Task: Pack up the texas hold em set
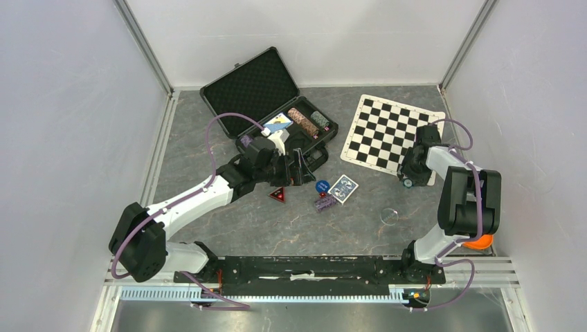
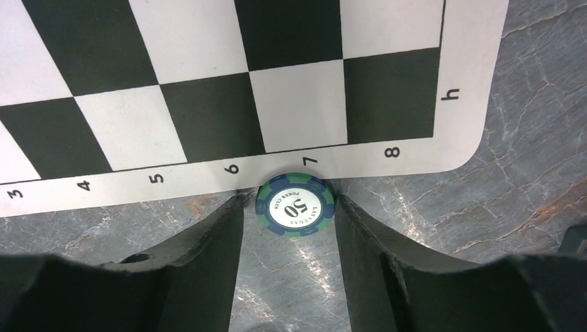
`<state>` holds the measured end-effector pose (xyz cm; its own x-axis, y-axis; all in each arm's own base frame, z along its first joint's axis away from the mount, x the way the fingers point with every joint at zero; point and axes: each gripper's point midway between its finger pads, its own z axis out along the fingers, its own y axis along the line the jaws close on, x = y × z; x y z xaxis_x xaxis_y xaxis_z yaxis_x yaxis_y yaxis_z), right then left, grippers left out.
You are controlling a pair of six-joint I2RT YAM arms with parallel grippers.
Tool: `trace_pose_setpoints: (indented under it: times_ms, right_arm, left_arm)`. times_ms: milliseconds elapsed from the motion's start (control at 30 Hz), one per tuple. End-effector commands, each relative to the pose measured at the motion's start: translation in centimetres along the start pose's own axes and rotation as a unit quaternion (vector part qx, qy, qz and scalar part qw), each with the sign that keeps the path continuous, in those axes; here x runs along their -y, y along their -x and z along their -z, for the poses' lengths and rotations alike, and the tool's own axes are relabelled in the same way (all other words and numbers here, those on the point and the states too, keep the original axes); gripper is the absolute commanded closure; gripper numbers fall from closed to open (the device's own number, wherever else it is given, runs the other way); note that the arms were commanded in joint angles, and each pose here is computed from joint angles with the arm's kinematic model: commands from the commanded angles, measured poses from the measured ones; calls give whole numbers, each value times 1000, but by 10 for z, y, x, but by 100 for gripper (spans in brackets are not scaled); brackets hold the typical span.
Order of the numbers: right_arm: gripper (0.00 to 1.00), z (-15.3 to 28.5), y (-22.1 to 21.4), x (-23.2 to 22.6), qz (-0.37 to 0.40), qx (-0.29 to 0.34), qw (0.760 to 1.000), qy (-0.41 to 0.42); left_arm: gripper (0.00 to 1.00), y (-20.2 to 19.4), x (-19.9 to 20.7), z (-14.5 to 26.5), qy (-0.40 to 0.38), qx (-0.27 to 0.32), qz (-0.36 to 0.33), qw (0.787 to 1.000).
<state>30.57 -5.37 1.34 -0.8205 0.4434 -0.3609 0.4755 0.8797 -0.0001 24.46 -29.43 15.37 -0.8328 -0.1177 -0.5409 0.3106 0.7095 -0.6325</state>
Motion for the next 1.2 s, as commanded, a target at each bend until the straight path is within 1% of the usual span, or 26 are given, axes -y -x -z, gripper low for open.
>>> trace_pose_setpoints:
  times_ms: [0, 67, 167, 200, 233, 433, 600, 667, 733, 800, 900, 1000, 1033, 1100, 1167]
  right_arm:
    - [45, -11, -11, 6, -9, -19, 1000, -11]
    - [50, -11, -13, 5, -11, -19, 1000, -9]
    - [54, -11, -16, 3, -12, -19, 1000, 2]
    - [59, -10, -17, 2, -12, -18, 1000, 4]
    - [61, -9, -18, 2, -13, -19, 1000, 4]
    - [63, 3, -19, 3, -6, -7, 1000, 12]
    - [64, 21, -20, -9, 5, 7, 998, 61]
    - [65, 29, -22, -14, 16, 16, 997, 76]
    - [65, 40, -25, -27, 45, 28, 993, 107]
    - [64, 50, -26, -33, 61, 43, 991, 111]
    - [64, 58, -33, -42, 75, 39, 988, 132]
    - [64, 69, -39, -54, 101, 45, 982, 152]
    - [64, 76, -43, -64, 121, 48, 978, 161]
    - [64, 90, -48, -81, 157, 59, 967, 191]
    - [64, 105, -54, -101, 191, 74, 951, 232]
  left_arm:
    - [0, 8, 7, 5, -17, 15, -24, 999]
    - [0, 7, 6, 4, -16, 14, -24, 999]
    - [0, 7, 6, 3, -15, 14, -23, 1000]
    - [0, 7, 6, 3, -15, 13, -23, 1000]
    - [0, 7, 6, 3, -16, 12, -23, 1000]
    - [0, 9, 9, 1, -18, 11, -21, 1000]
    - [0, 10, 11, -4, -22, 6, -15, 1000]
    - [0, 10, 13, -6, -25, 3, -11, 1000]
    - [0, 9, 15, -9, -32, -3, -6, 999]
    - [0, 9, 19, -12, -42, -8, -1, 999]
    - [0, 9, 23, -16, -51, -14, 7, 999]
    - [0, 8, 27, -18, -59, -16, 14, 998]
    - [0, 8, 28, -20, -63, -16, 15, 998]
    - [0, 7, 30, -27, -73, -21, 19, 997]
    - [1, 5, 34, -35, -82, -41, 22, 996]
